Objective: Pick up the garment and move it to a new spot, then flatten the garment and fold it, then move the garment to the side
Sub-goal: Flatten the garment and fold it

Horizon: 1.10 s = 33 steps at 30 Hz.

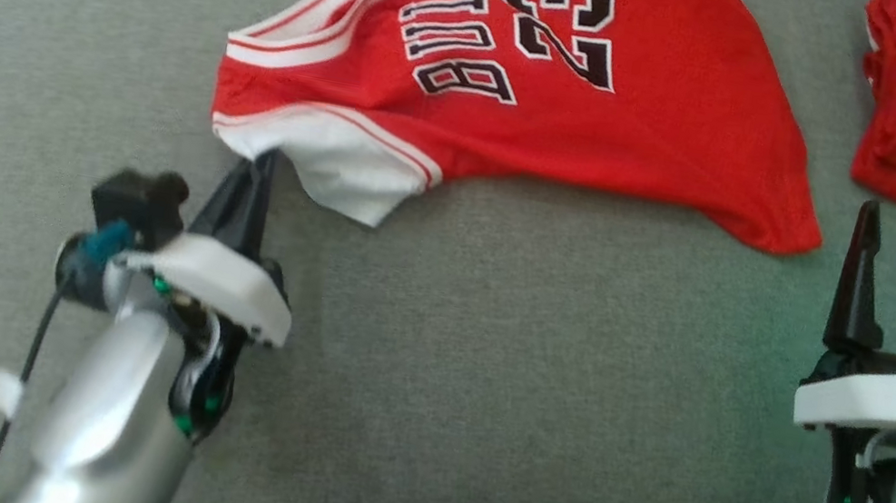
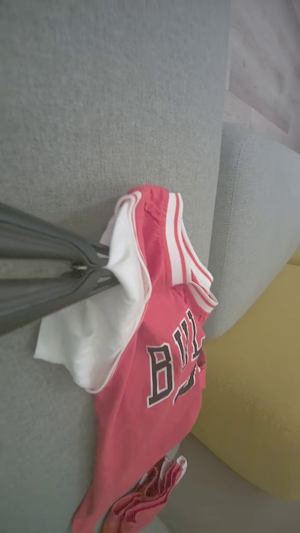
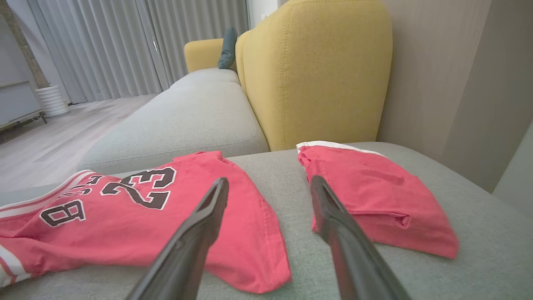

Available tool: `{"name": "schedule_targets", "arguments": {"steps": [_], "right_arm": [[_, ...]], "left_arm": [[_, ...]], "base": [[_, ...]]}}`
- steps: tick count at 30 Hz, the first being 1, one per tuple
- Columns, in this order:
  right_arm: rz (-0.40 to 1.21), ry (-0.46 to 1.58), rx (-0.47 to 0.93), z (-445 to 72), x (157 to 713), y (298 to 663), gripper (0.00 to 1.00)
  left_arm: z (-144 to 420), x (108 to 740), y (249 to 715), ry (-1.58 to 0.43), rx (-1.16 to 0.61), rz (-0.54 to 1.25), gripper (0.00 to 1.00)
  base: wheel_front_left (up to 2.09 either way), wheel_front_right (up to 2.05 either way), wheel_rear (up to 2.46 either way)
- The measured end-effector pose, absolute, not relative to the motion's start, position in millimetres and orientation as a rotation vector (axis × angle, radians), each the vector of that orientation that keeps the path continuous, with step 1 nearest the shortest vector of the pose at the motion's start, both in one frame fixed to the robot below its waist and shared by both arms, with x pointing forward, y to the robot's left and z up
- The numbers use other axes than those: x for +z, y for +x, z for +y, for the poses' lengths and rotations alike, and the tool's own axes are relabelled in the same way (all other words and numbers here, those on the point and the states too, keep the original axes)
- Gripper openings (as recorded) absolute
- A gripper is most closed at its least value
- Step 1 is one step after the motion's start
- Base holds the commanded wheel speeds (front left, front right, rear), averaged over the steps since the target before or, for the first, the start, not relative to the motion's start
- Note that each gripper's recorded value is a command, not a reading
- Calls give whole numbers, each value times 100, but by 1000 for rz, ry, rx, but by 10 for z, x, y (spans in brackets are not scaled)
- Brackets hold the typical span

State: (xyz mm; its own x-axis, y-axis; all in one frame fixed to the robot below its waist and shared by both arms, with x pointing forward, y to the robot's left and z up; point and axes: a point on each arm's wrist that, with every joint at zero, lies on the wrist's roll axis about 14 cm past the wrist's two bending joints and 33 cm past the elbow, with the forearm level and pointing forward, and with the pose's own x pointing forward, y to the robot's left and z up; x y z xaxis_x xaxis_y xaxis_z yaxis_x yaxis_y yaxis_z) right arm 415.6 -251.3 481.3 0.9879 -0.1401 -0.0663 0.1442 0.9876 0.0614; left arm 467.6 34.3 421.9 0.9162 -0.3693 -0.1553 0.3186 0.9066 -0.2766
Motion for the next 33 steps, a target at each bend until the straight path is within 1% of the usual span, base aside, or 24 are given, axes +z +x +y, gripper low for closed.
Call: {"name": "schedule_targets", "arguments": {"steps": [7, 8, 11, 15, 20, 25, 28, 30, 33], "right_arm": [[32, 84, -88, -2314, 4913, 4221, 100], [32, 84, -88, -2314, 4913, 4221, 100], [40, 91, -66, -2230, 4891, 4198, 100], [43, 98, -43, -2142, 4887, 4196, 100], [49, 104, -38, -2120, 4862, 4218, 100], [70, 106, -41, -2129, 4784, 4221, 100], [83, 103, -50, -2163, 4743, 4230, 100], [91, 101, -59, -2194, 4712, 4231, 100], [109, 98, -73, -2242, 4644, 4219, 100]], "left_arm": [[476, 4482, 4257, -273, -360, 132, 0], [476, 4482, 4257, -273, -360, 132, 0], [517, 4586, 4039, -275, -369, 134, 0], [621, 4594, 3709, -259, -366, 203, 0], [703, 4357, 3366, -308, -324, 381, 0], [751, 4198, 3453, -307, -306, 437, 0], [810, 4136, 3655, -288, -286, 434, 3], [846, 4077, 3802, -287, -269, 442, 1], [889, 3996, 3989, -269, -254, 439, 2]], "base": [[0, 0, 0], [0, 0, 0], [0, 0, 0], [0, 0, 0], [0, 0, 0], [0, 0, 0], [0, 0, 0], [0, 0, 0], [0, 0, 0]]}}
